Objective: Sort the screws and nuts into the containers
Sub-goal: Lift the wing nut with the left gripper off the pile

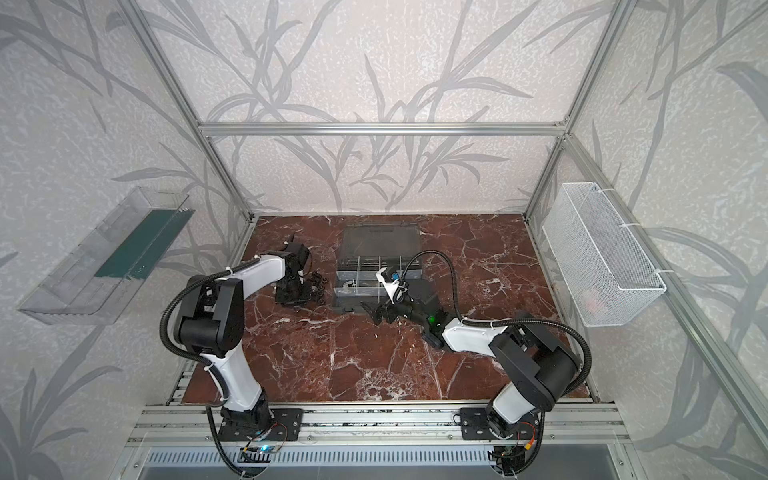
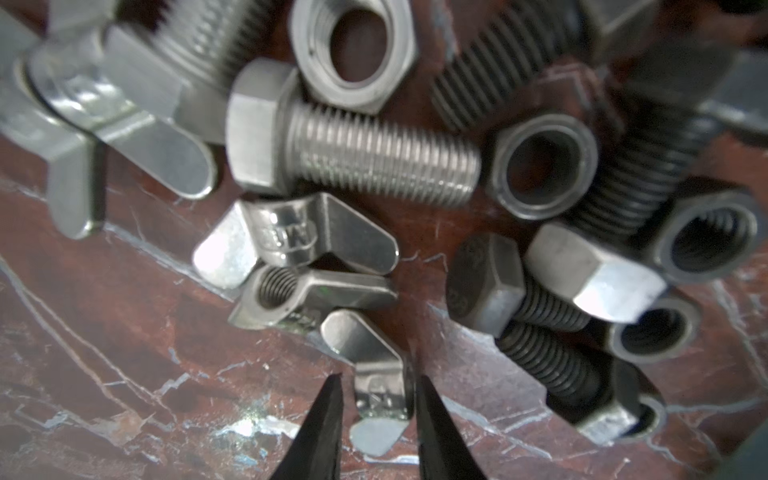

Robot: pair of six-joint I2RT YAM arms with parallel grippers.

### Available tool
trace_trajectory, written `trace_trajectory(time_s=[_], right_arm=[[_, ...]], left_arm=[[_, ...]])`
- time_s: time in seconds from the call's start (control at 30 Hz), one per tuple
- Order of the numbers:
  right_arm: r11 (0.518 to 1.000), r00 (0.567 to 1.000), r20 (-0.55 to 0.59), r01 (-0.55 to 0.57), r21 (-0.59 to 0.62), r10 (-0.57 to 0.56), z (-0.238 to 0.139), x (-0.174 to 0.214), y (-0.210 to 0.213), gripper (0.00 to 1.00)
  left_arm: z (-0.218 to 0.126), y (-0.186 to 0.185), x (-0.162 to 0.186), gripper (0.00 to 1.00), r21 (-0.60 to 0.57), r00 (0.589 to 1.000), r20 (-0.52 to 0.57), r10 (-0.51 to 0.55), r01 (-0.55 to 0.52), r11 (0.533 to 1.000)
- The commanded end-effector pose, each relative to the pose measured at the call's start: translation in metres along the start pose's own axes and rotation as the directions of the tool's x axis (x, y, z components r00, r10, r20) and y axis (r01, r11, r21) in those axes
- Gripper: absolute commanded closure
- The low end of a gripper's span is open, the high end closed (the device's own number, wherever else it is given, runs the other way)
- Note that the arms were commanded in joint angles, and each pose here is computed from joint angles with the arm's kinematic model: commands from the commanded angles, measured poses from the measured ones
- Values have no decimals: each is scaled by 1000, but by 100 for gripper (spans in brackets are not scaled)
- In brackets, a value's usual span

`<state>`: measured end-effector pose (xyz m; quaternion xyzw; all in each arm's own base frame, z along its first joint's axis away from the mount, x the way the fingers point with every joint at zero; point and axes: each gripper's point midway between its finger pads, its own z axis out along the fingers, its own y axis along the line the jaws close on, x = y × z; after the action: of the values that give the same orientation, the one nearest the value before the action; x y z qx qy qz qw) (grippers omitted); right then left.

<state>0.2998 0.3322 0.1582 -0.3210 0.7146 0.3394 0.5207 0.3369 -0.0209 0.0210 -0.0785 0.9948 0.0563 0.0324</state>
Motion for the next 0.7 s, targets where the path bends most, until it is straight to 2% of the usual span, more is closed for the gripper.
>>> trace_trajectory(time_s=[0.0,0.37,0.67], right_arm=[[1000,999,42,2,-31,-1,3,-13,7,1],[1000,999,42,0,-27,1,4,-14,6,1],[1000,999,37,-2,-18,3,4,-12,4,1]], left_arm=[[-3,2,-2,73,-30,1000,-2,22,-23,999],[-8,-1,-5,82,-31,999,20,35,-34,999],[-30,-6,-15,84,2,992,124,37,-38,999]])
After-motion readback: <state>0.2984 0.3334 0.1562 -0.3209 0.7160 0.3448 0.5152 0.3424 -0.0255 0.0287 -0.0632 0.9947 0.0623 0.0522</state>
